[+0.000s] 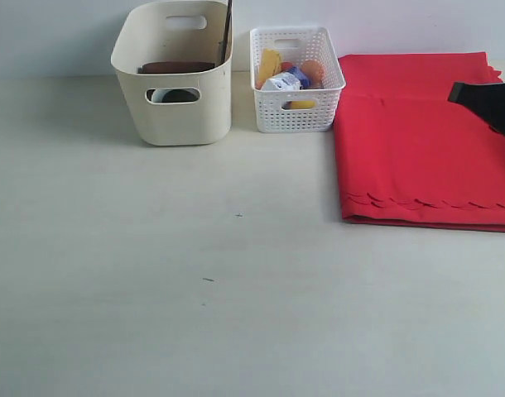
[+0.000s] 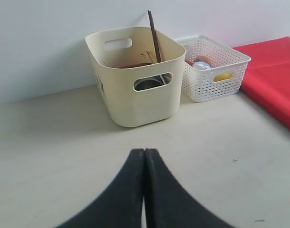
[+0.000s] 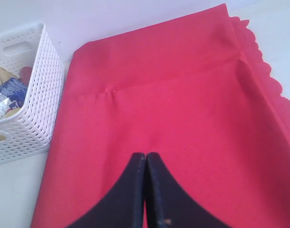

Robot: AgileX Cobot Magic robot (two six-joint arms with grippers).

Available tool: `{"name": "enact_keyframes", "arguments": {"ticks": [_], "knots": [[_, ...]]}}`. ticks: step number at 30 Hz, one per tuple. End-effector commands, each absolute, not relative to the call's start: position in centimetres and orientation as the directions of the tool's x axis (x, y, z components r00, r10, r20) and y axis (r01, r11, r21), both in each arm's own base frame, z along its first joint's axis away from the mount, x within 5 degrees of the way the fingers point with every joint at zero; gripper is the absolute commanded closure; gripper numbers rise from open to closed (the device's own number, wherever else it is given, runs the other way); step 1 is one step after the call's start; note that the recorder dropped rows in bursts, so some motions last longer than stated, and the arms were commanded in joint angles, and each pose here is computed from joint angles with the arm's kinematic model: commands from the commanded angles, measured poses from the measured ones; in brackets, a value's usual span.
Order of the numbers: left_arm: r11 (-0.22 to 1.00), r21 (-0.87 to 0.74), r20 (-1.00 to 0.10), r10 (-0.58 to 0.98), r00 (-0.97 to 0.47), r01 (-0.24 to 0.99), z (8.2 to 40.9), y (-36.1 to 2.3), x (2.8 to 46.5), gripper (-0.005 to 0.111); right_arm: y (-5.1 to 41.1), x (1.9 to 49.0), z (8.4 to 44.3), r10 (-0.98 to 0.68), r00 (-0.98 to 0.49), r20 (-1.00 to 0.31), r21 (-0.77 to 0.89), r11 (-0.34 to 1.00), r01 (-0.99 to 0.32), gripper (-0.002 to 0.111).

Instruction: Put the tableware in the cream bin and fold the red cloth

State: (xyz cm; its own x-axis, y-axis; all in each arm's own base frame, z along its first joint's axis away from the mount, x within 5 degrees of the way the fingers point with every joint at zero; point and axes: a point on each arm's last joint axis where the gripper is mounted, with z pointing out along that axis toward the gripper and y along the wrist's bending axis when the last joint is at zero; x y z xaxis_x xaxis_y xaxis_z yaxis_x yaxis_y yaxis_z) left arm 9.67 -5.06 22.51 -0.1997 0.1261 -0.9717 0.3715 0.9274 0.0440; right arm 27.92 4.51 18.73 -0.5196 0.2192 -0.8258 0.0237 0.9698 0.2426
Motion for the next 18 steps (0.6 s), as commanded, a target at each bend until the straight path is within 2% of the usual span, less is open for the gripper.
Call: {"name": "enact_keyframes", "arguments": {"ticks": [1, 18], "knots": [[0.93, 0.022, -0.97, 0.108, -0.217, 0.367, 22.19, -4.9, 9.54, 0.106, 4.49, 27.8, 18.94, 0.226, -0.512, -0.829, 0.249, 0.968, 0.024, 0.108], [0.933, 0.041, -0.978, 0.111, -0.178, 0.357, 22.39, -4.29, 9.29, 0.106, 4.44, 27.8, 18.93, 0.244, -0.511, -0.825, 0.261, 0.965, 0.039, 0.108]]}}
